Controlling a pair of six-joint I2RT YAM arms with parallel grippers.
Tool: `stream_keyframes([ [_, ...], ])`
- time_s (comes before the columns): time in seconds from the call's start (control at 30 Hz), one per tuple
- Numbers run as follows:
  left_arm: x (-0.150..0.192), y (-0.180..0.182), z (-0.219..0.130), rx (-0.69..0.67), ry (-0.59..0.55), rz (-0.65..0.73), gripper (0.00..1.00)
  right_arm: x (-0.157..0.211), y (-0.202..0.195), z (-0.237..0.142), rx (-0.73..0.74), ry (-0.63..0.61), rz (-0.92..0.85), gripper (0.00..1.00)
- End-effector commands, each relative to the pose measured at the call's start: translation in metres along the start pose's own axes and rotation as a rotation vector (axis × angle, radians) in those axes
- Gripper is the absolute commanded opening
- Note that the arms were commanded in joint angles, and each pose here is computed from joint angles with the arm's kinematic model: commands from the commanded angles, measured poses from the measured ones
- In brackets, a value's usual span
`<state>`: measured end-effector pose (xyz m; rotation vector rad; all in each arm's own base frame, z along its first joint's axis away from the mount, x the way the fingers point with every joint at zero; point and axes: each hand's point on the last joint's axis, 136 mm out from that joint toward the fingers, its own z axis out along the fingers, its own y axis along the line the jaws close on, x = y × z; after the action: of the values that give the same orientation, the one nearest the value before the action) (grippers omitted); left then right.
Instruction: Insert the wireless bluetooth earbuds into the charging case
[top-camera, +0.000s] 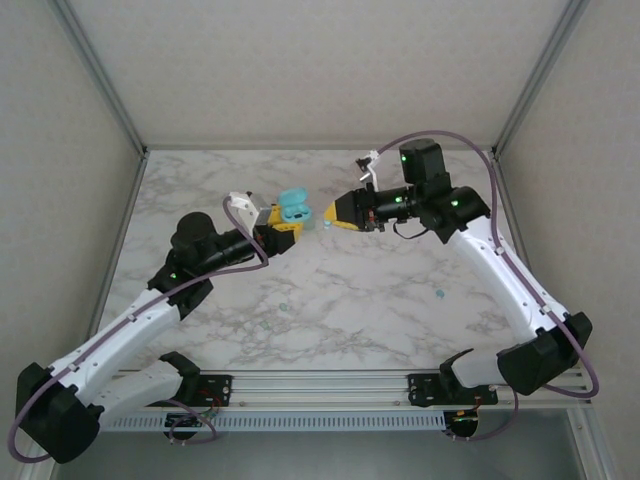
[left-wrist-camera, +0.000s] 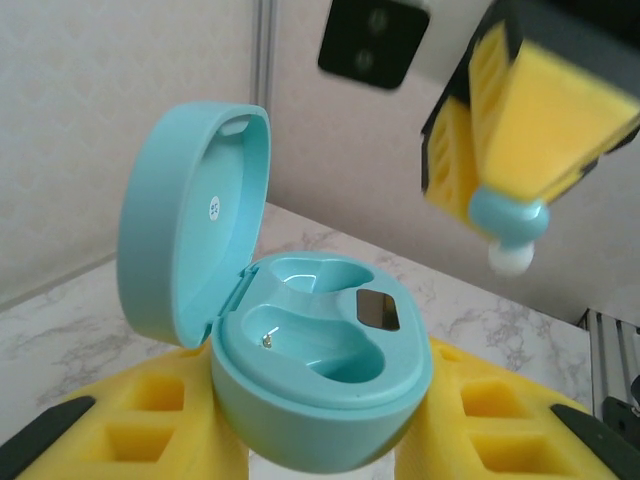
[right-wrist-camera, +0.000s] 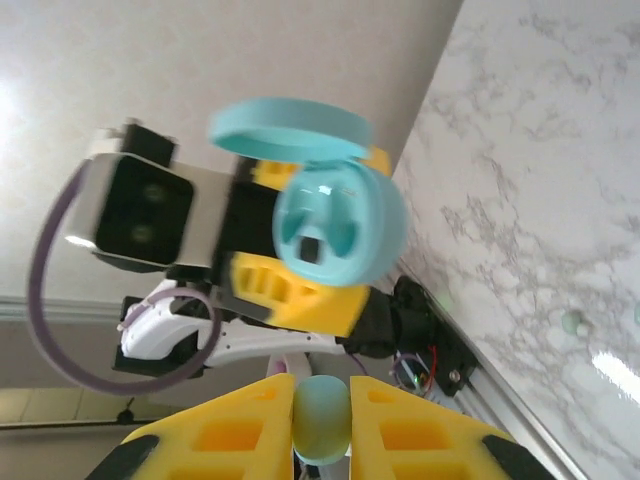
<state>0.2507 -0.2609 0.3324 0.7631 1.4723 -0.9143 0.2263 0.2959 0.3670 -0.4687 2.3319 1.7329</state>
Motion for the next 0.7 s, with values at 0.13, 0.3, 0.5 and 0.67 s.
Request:
stream_keyframes([
  [0.13, -0.010, -0.009, 0.005, 0.066, -0.007, 0.031, 0.24, -0.021, 0.017, 0.004, 0.007, -0.050, -0.099, 0.19],
  [0.3, -0.012, -0.014, 0.009, 0.092, -0.004, 0.032, 0.24, -0.025, 0.008, 0.011, 0.055, -0.044, -0.104, 0.19],
  [0.5, -0.015, -0.020, 0.009, 0.115, -0.003, 0.033, 0.24, -0.029, 0.001, 0.016, 0.078, -0.045, -0.109, 0.19],
  [0.67, -0.016, -0.021, 0.009, 0.117, -0.004, 0.037, 0.24, -0.030, 0.003, 0.018, 0.067, -0.043, -0.107, 0.19],
])
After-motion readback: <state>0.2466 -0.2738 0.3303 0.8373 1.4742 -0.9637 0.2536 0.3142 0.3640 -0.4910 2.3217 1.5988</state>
